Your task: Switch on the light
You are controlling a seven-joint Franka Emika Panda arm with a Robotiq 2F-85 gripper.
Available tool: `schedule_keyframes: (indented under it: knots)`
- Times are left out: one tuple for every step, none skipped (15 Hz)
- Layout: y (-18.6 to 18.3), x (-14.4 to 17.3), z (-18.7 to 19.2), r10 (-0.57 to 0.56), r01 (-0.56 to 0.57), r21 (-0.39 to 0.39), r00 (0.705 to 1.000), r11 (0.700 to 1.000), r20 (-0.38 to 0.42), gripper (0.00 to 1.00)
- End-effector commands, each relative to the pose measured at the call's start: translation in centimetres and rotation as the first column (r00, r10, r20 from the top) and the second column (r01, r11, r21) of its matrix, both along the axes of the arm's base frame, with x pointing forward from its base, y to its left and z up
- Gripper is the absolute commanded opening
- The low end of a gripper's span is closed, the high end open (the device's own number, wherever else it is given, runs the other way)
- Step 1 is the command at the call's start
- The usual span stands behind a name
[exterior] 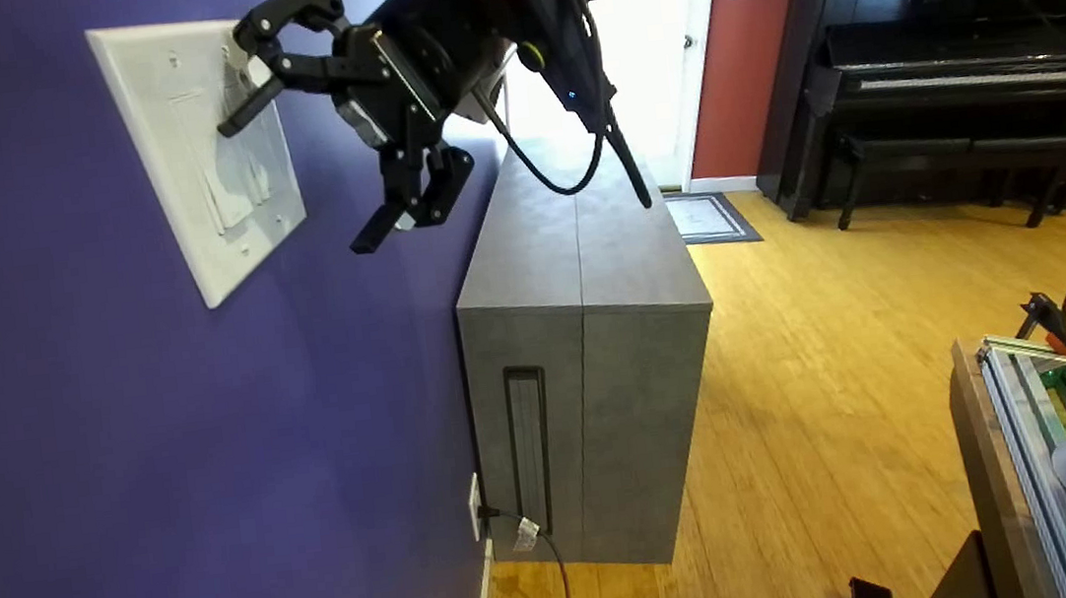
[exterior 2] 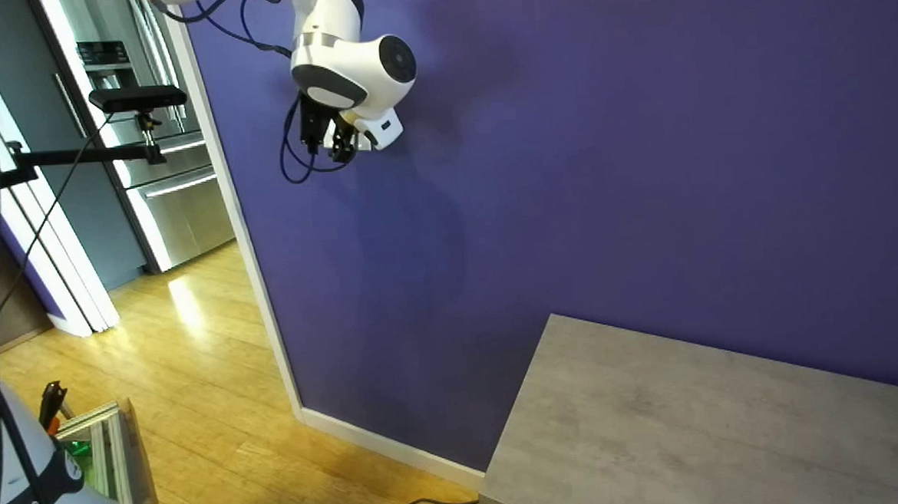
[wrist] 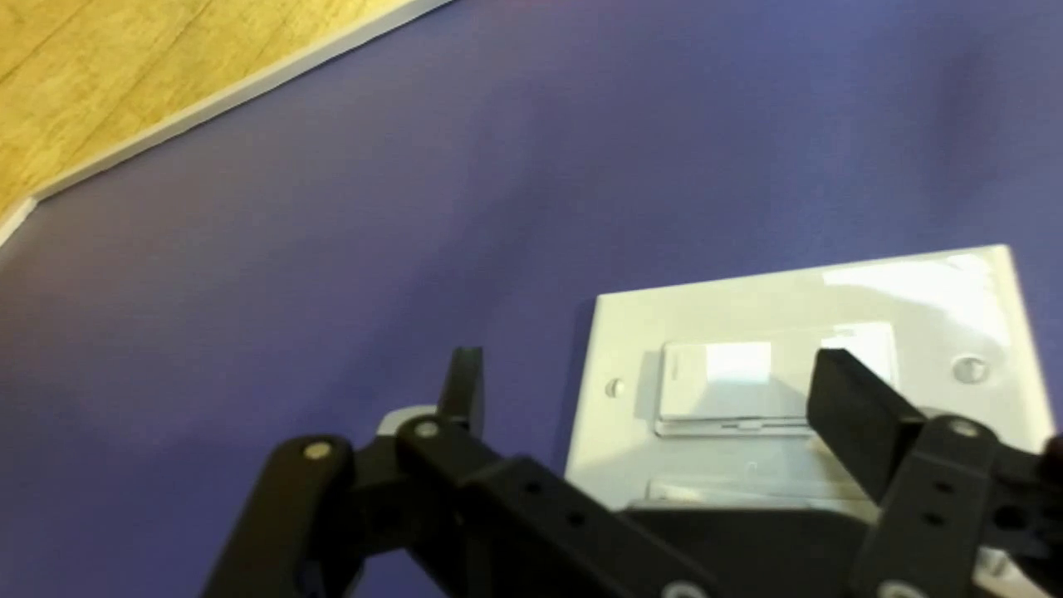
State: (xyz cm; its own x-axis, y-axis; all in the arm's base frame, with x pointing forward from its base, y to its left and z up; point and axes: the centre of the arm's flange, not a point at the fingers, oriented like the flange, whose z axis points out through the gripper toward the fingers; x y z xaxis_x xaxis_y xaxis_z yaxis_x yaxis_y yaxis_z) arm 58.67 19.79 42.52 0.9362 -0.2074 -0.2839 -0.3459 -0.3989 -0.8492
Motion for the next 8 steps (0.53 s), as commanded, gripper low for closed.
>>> schedule_keyframes:
  knots:
    - [-0.3,-3.3,3.9,0.009,-0.010,-0.008,1.000,1.000,-0.016,1.00]
    - [-0.3,-4.0,4.6,0.014,-0.015,-0.020,0.999,1.000,-0.032,1.00]
    - [-0.3,-5.1,5.5,0.011,-0.014,-0.051,0.999,0.999,-0.050,1.00]
    - [-0.4,-6.2,6.5,0.022,-0.029,-0.095,0.997,0.995,-0.073,1.00]
    - [-0.5,-7.3,7.8,0.033,-0.049,-0.164,0.995,0.985,-0.096,1.00]
    - [-0.8,-8.1,9.0,0.045,-0.068,-0.219,0.993,0.973,-0.109,1.00]
    - [-1.1,-8.9,10.3,0.054,-0.086,-0.273,0.991,0.958,-0.124,1.00]
    - [-1.5,-9.7,12.1,0.059,-0.101,-0.327,0.989,0.940,-0.137,1.00]
